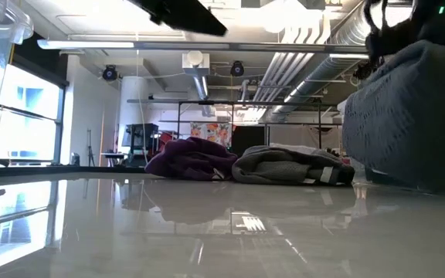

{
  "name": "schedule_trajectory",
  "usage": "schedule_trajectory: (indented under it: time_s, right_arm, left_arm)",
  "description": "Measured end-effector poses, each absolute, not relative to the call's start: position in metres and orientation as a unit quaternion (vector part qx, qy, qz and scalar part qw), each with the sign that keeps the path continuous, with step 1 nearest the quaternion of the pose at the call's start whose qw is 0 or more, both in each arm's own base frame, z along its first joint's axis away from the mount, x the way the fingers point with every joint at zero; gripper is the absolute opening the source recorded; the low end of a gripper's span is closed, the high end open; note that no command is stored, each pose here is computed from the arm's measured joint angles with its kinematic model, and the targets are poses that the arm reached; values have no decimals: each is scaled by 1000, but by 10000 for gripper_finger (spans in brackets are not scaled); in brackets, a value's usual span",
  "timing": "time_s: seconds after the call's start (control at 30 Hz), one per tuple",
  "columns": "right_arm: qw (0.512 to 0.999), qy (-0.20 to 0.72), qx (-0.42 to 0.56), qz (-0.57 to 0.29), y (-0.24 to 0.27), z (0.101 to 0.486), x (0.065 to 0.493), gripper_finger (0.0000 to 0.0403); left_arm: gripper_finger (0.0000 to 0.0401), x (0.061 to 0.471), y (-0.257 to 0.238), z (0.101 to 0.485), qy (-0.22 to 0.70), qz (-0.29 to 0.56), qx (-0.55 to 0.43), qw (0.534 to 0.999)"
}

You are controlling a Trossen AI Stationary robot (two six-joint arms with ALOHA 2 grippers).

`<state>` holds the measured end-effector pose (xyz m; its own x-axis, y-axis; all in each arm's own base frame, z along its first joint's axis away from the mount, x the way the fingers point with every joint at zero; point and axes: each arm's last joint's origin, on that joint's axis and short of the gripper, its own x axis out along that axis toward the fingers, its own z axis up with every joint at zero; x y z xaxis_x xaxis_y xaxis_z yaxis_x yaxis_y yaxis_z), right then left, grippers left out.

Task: Sort microfiber towel by color & place in baskets
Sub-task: Put the bottom gray microfiber towel into the top transparent bin

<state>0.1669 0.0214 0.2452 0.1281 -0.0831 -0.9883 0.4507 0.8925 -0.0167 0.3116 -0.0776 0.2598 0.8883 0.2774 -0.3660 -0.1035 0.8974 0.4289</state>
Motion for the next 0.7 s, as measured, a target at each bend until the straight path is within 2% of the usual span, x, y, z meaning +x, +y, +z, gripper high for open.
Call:
schedule_trajectory:
  time_s: [0.17,0.33,0.57,0.7]
  right_arm:
    - [701,662,153,-215,10,220,169,3]
    - [692,668,158,-222,7,220,169,11]
    - [707,651,166,-223,9,266,166,54]
    - [752,607,163,-197,17,302,168,90]
  left_arm:
    - [60,304,-83,270,200,92,189,957]
    - [60,304,-88,267,204,85,192,956]
    - [60,302,-94,267,202,83,189,957]
    - [60,299,-96,264,218,89,196,952]
